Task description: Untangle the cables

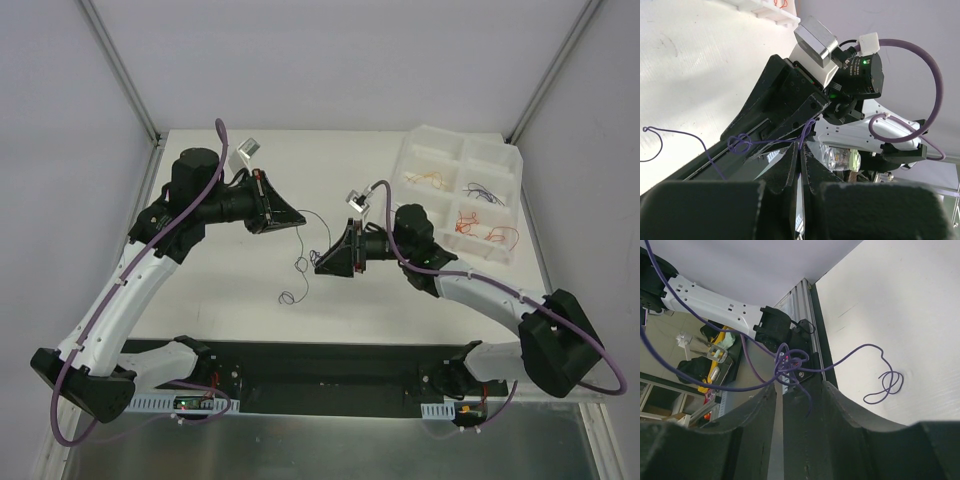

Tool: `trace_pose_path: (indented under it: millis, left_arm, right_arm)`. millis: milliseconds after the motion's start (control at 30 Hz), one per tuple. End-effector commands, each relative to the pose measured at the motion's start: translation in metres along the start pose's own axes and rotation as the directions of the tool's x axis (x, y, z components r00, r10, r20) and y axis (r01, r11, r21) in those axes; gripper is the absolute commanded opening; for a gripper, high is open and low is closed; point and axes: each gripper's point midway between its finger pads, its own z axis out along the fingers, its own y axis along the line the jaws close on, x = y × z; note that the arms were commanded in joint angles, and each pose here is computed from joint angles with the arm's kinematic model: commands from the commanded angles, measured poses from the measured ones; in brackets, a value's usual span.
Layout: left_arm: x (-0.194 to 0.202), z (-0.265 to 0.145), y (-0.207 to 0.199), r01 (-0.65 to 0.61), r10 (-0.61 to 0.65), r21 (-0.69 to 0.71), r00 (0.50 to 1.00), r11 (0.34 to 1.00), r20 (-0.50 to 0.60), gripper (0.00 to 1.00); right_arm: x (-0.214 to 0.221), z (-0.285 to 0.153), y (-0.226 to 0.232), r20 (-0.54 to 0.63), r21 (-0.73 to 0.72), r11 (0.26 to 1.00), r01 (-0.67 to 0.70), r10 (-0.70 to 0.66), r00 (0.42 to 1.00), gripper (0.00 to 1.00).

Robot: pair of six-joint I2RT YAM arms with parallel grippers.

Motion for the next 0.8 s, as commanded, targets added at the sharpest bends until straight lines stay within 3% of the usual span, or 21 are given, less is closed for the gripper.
trace_pose_path:
  millis: [0, 267, 767]
  left_arm:
    - [-0.001, -0.007, -0.016, -0.031, 0.03, 0.054, 0.999, 0.998, 0.022, 0.0]
    - [-0.003, -0.007, -0.017, -0.04, 0.038, 0.054, 0.999, 0.998, 0.03, 0.0]
    - [-0.031, -0.039, -0.008, -0.129, 0.142, -0.065, 0.954, 0.99, 0.266, 0.0]
  right_arm:
    - [-0.016, 0.005, 0.021, 0.024, -0.081, 0.994, 0.077, -0.075, 0.997, 0.42]
    - [-0.015, 0.008, 0.018, 0.021, -0.086, 0.995, 0.056, -0.055, 0.998, 0.0]
    - [0.007, -0.022, -0.026, 0.082, 0.159, 0.987, -0.012, -0.001, 0.997, 0.0]
